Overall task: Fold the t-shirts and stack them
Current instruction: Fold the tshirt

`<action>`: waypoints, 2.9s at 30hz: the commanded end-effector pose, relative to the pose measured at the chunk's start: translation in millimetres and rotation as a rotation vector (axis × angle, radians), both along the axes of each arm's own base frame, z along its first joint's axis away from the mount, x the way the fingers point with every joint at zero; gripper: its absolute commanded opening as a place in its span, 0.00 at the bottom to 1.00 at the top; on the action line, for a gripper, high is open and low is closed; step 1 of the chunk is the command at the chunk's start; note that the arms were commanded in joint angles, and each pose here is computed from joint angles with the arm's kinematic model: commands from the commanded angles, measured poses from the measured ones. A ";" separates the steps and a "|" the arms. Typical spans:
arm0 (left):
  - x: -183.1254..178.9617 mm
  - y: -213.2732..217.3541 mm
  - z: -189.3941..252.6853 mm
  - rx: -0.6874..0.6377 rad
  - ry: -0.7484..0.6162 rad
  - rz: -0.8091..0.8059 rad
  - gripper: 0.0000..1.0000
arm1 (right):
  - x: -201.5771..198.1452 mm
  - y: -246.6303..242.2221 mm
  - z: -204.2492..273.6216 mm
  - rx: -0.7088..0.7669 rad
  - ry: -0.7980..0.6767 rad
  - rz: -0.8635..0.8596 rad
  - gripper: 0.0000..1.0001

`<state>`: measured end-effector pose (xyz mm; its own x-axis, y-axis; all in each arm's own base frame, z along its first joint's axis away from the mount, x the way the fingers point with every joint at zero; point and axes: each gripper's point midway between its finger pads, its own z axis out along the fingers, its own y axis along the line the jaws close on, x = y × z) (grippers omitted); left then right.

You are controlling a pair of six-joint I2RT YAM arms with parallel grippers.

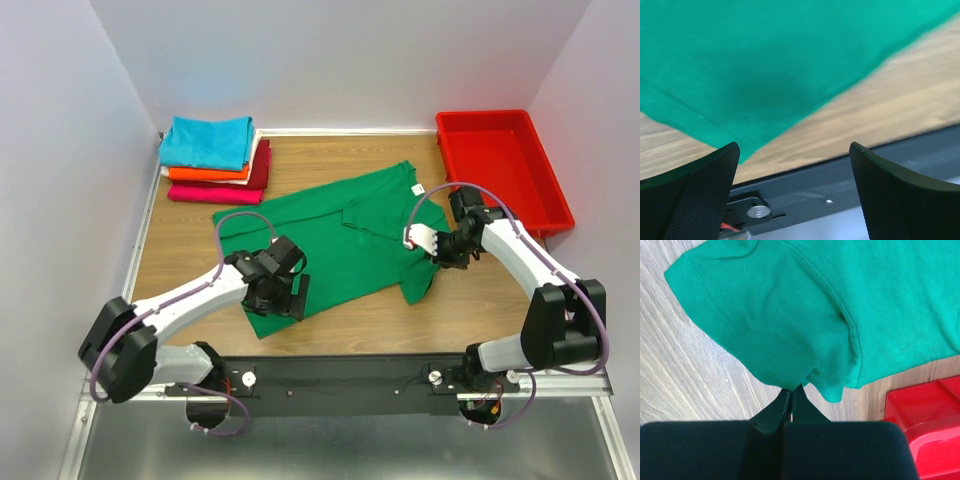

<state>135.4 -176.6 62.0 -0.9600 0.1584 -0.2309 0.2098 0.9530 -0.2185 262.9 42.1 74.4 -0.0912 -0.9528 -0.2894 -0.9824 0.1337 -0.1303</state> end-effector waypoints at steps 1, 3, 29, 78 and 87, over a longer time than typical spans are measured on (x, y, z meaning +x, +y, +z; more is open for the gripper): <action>1.2 30.0 -17.8 0.196 0.017 0.050 0.98 | 0.0 4.9 -3.4 0.037 0.012 -0.016 0.01; 2.0 35.7 -22.2 0.232 0.018 0.070 0.98 | 0.5 6.7 -4.7 0.047 0.011 -0.015 0.01; -23.1 31.9 -42.5 0.363 0.059 -0.093 0.57 | 5.0 1.6 -18.0 0.069 0.008 -0.047 0.01; -7.2 4.3 -53.5 0.314 0.108 -0.071 0.47 | -2.8 -0.2 -13.4 0.071 -0.010 -0.056 0.01; -14.0 12.7 -39.7 0.300 0.093 -0.057 0.47 | -0.5 -0.1 -12.9 0.077 -0.008 -0.062 0.01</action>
